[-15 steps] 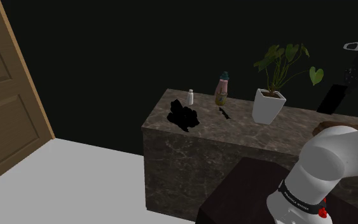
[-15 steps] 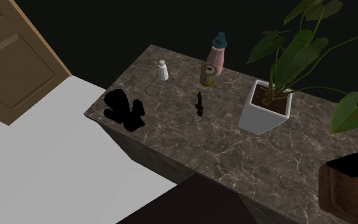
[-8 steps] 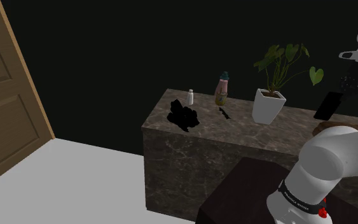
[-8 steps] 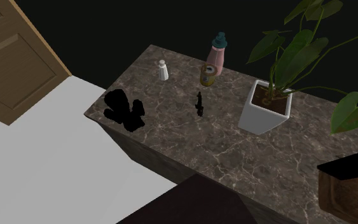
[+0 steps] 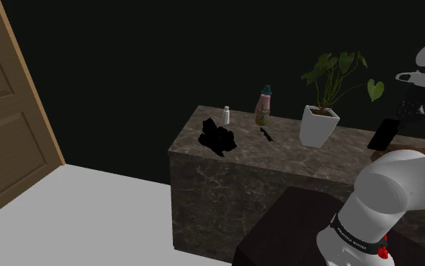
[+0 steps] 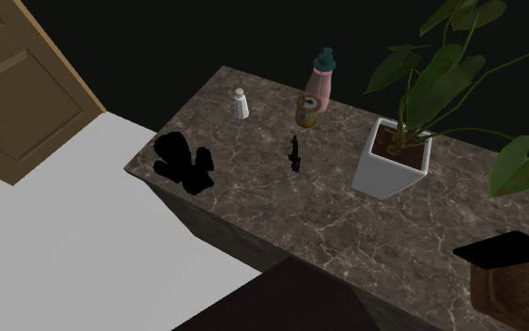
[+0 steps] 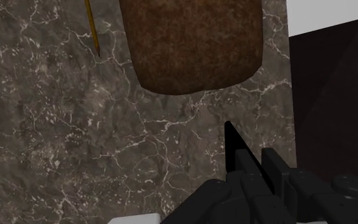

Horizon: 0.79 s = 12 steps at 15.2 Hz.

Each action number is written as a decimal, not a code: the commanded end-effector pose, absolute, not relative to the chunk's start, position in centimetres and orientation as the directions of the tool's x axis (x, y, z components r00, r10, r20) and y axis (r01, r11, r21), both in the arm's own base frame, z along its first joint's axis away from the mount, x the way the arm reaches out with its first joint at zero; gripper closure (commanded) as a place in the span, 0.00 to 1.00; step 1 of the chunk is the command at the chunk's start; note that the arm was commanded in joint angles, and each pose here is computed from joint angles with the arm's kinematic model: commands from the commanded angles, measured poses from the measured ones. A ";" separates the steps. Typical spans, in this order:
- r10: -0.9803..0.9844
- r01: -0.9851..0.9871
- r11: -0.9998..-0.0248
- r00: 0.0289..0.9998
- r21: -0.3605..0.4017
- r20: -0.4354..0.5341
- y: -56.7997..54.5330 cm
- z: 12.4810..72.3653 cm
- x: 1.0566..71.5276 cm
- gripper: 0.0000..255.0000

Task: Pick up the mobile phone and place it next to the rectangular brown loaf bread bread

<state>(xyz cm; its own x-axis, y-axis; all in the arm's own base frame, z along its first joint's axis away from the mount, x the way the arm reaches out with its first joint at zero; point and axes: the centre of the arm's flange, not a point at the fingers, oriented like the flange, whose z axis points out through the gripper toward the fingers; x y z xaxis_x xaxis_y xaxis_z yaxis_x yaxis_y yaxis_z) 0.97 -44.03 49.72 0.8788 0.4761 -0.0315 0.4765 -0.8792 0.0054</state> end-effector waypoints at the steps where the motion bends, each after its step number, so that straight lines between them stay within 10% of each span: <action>1: 0.476 0.477 -0.879 0.879 0.006 -0.032 -44.1 48.6 0.9 1.00; 12: 0.476 0.477 -0.879 0.879 0.006 -0.032 -44.1 42.8 0.9 1.00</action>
